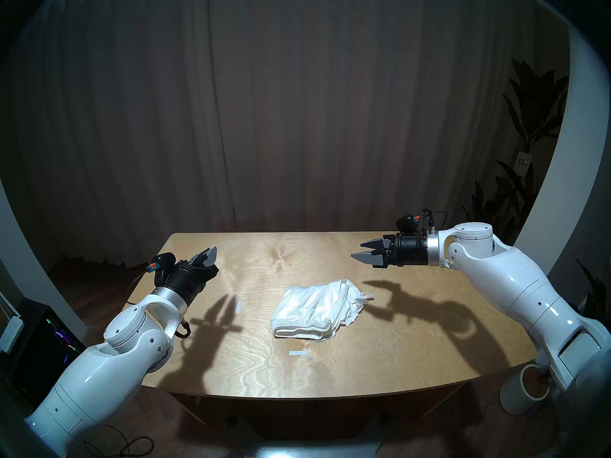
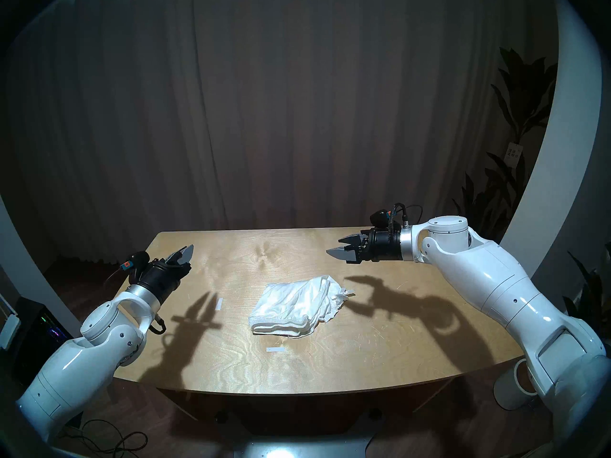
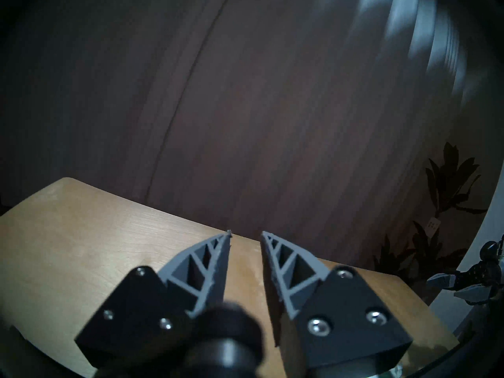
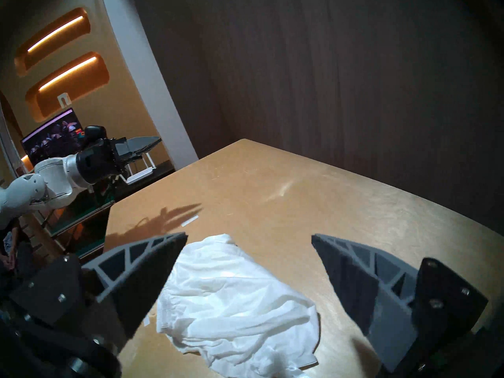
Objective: Fold the pants in half lengthwise, then in half again, and set them down flat
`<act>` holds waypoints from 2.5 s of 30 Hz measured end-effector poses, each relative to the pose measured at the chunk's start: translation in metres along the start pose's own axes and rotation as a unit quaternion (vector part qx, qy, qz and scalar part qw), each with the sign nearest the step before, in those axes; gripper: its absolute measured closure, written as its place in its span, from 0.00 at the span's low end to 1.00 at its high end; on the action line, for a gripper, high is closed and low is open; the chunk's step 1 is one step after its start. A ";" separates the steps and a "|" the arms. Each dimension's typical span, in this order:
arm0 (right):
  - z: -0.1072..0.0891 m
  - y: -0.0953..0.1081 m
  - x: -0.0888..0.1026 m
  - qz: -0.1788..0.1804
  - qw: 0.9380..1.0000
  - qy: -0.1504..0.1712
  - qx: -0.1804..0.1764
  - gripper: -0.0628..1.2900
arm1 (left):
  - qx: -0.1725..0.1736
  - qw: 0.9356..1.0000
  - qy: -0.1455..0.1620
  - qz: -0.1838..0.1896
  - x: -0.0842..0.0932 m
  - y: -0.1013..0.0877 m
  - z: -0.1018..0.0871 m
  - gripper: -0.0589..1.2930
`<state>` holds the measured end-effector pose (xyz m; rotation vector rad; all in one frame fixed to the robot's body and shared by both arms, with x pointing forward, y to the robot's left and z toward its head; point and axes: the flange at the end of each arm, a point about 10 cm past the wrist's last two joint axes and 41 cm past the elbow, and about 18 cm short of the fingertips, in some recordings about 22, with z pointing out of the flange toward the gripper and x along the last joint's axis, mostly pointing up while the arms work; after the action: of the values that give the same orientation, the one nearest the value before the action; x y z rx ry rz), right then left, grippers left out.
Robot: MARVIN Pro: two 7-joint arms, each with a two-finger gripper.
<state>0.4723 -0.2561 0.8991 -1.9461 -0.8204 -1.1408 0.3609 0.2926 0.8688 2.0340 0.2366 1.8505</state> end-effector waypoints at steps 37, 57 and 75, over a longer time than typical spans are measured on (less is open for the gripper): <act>0.025 0.035 -0.037 0.038 0.960 0.100 -0.257 0.05 | 0.086 0.987 0.000 0.138 -0.017 -0.048 0.027 0.05; 0.038 0.038 -0.032 0.072 0.912 0.176 -0.363 0.05 | 0.102 0.974 0.026 0.200 -0.027 -0.045 0.048 0.05; 0.047 0.024 -0.039 0.101 0.832 0.273 -0.472 0.05 | 0.099 0.961 0.078 0.246 -0.025 -0.050 0.071 0.05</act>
<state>0.4966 -0.2360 0.8413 -2.1307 0.3569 -2.0641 0.4346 0.3177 0.8219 2.2305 -0.0562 2.3722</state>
